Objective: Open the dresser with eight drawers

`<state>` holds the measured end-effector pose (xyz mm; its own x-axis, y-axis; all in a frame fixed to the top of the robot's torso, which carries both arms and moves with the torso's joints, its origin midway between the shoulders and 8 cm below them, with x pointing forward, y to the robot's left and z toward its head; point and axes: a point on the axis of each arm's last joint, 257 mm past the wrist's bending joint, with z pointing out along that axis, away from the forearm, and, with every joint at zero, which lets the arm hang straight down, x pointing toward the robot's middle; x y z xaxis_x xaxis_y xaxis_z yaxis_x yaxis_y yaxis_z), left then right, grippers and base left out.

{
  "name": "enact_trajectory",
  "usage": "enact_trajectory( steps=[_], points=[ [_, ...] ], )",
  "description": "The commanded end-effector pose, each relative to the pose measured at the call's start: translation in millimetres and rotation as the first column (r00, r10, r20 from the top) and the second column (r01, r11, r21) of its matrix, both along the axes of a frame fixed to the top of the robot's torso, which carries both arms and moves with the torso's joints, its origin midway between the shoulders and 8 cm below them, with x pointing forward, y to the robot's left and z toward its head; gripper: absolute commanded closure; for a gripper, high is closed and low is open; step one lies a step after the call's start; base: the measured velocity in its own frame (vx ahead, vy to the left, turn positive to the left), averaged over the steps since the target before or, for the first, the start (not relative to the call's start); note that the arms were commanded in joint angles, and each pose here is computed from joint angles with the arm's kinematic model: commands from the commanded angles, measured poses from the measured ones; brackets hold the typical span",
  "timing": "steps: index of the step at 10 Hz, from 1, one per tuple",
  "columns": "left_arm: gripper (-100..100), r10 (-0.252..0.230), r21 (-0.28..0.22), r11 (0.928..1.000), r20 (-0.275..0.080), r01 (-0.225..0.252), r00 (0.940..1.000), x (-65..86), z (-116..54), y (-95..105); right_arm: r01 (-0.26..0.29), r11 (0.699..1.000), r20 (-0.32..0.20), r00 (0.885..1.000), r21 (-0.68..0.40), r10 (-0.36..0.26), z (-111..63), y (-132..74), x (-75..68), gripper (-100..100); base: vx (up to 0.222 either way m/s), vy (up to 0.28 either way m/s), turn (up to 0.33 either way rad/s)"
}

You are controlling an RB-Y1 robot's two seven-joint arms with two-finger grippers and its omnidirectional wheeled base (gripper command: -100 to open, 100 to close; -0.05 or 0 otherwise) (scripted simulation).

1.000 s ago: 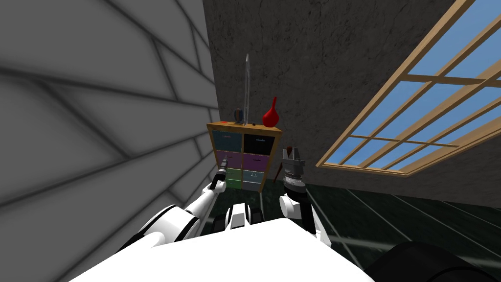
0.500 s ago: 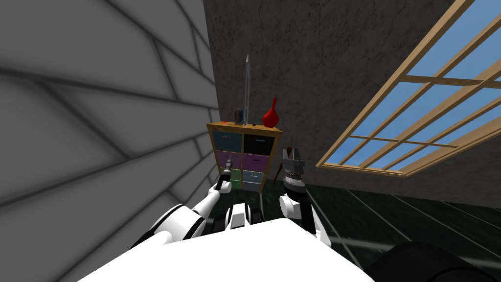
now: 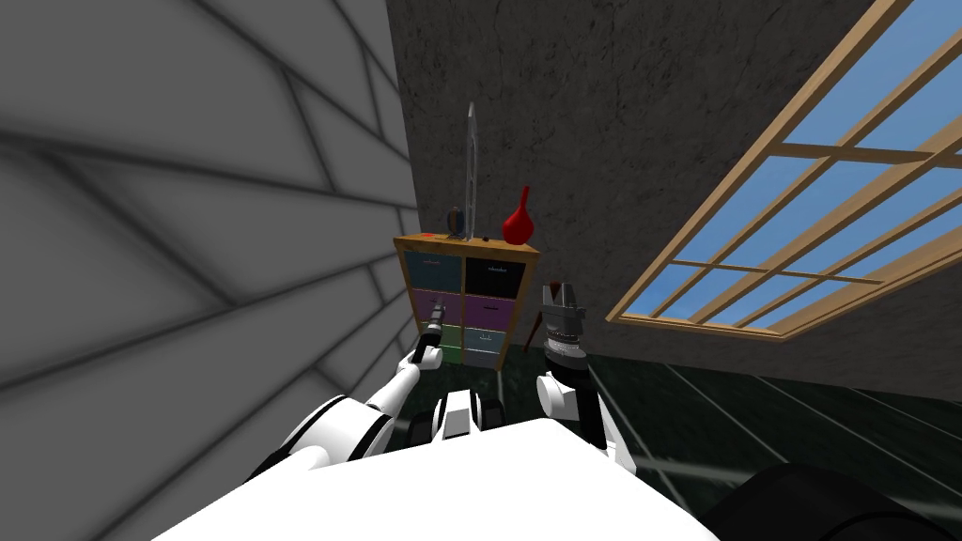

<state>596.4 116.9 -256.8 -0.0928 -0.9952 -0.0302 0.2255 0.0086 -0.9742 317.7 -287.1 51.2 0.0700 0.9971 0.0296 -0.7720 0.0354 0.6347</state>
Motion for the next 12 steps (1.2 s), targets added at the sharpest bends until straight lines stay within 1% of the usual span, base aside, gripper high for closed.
enact_trajectory(
  steps=[1, 2, 3, 4, 5, 6, 7, 8, 9, 10, 11, 12],
  points=[
    [-100, -0.009, 0.002, 1.0, 0.005, 0.009, 0.9999, 1.7, 2.7, 5.7, 0.0, 1.0, 0.0, 1.0, 0.0, 0.0, 0.0, 0.0, 0.0, 0, 0.004, -0.034, 0.006],
    [-100, 0.006, -0.027, 0.9996, 0.001, -0.006, 1.0, 4.1, 3.8, 18.0, 0.0, 1.0, 0.0, 1.0, 0.0, 0.0, 0.0, 0.0, 0.0, 0, 0.007, -0.035, 0.002],
    [-100, -0.01, -0.002, 0.9999, 0.007, 0.01, 0.9999, 3.4, 4.4, 12.6, 0.0, 1.0, 0.0, 1.0, 0.0, 0.0, 0.0, 0.0, 0.0, 0, 0.009, -0.035, 0.004],
    [-100, 0.005, -0.03, 0.9995, 0.003, -0.005, 1.0, 5.7, 5.4, 25.5, 0.0, 1.0, 0.0, 1.0, 0.0, 0.0, 0.0, 0.0, 0.0, 0, 0.014, -0.044, 0.003],
    [-100, -0.01, -0.005, 0.9999, 0.007, 0.01, 0.9999, 5.0, 5.9, 20.1, 0.0, 1.0, 0.0, 1.0, 0.0, 0.0, 0.0, 0.0, 0.0, 0, 0.009, -0.038, 0.004],
    [-100, 0.006, -0.032, 0.9995, 0.003, -0.006, 1.0, 7.1, 6.6, 33.5, 0.0, 1.0, 0.0, 1.0, 0.0, 0.0, 0.0, 0.0, 0.0, 0, 0.009, -0.045, 0.003],
    [-100, -0.009, -0.006, 0.9999, 0.007, 0.009, 0.9999, 6.5, 6.9, 28.1, 0.0, 1.0, 0.0, 1.0, 0.0, 0.0, 0.0, 0.0, 0.0, 0, 0.007, -0.038, 0.005],
    [-100, -0.015, 0.002, 0.9999, 0.008, 0.015, 0.9999, 6.3, 7.0, 26.3, 0.0, 1.0, 0.0, 1.0, 0.0, 0.0, 0.0, 0.0, 0.0, 0, 0.002, -0.016, 0.0],
    [-100, -0.002, -0.015, 0.9999, 0.004, 0.002, 1.0, 8.1, 7.5, 38.5, 0.0, 1.0, 0.0, 1.0, 0.0, 0.0, 0.0, 0.0, 0.0, 0, 0.003, -0.03, 0.001],
    [-100, -0.014, 0.005, 0.9999, 0.006, 0.013, 0.9999, 7.6, 7.5, 34.4, 0.0, 1.0, 0.0, 1.0, 0.0, 0.0, 0.0, 0.0, 0.0, 0, 0.007, -0.031, 0.006],
    [-100, 0.004, -0.019, 0.9998, 0.001, -0.004, 1.0, 9.3, 7.8, 48.6, 0.0, 1.0, 0.0, 1.0, 0.0, 0.0, 0.0, 0.0, 0.0, 0, 0.008, -0.04, 0.003],
    [-100, -0.011, 0.008, 0.9999, 0.003, 0.011, 0.9999, 8.8, 7.7, 43.2, 0.0, 1.0, 0.0, 1.0, 0.0, 0.0, 0.0, 0.0, 0.0, 0, 0.006, -0.039, 0.007]
  ],
)
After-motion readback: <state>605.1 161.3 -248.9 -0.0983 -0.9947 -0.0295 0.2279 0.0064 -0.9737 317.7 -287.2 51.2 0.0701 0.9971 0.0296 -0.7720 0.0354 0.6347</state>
